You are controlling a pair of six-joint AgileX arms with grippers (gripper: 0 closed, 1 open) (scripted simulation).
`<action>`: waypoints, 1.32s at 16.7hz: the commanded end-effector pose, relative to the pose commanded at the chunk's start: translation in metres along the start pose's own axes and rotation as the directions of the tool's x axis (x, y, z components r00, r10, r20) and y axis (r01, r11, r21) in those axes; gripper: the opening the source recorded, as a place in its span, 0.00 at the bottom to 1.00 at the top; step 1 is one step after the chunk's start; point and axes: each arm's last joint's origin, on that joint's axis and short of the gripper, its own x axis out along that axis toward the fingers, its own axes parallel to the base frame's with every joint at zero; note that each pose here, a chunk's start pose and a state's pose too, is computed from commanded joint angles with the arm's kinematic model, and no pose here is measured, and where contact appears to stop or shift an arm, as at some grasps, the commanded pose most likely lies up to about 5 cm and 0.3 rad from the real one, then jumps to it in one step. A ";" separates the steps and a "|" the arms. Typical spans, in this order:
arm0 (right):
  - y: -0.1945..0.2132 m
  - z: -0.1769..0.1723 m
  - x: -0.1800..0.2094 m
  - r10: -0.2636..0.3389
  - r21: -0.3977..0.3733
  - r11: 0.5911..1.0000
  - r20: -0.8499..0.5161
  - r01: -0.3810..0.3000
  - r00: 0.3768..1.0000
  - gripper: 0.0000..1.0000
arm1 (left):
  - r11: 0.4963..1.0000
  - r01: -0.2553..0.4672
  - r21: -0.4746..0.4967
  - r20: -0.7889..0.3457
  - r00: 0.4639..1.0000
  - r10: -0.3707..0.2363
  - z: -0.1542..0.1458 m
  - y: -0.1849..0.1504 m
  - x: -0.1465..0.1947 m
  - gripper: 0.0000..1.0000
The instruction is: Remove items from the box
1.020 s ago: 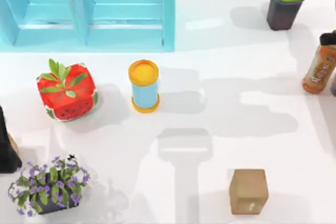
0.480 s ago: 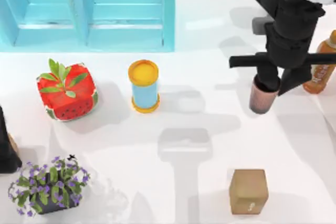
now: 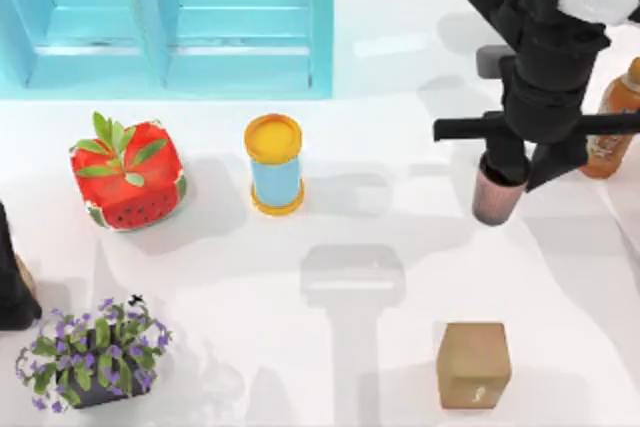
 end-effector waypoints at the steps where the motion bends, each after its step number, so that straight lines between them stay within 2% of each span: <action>1: 0.001 0.000 0.007 0.000 -0.001 1.000 0.001 0.000 1.000 0.00 | 1.000 0.000 0.000 0.000 1.000 0.000 0.000 0.000 0.000 1.00; 4: 0.004 -0.001 0.026 -0.002 -0.003 1.000 0.000 0.002 1.000 0.00 | 1.000 0.000 0.000 0.000 1.000 0.000 0.000 0.000 0.000 1.00; 8: 0.004 -0.001 0.029 -0.003 -0.003 1.000 -0.001 0.003 1.000 0.00 | 1.000 0.000 0.000 0.000 1.000 0.000 0.000 0.000 0.000 1.00; 21: 0.004 -0.001 0.029 -0.003 -0.003 1.000 -0.001 0.003 1.000 0.98 | 1.000 0.000 0.000 0.000 1.000 0.000 0.000 0.000 0.000 1.00; 22: 0.004 -0.001 0.029 -0.003 -0.003 1.000 -0.001 0.003 1.000 1.00 | 1.000 0.000 0.000 0.000 1.000 0.000 0.000 0.000 0.000 1.00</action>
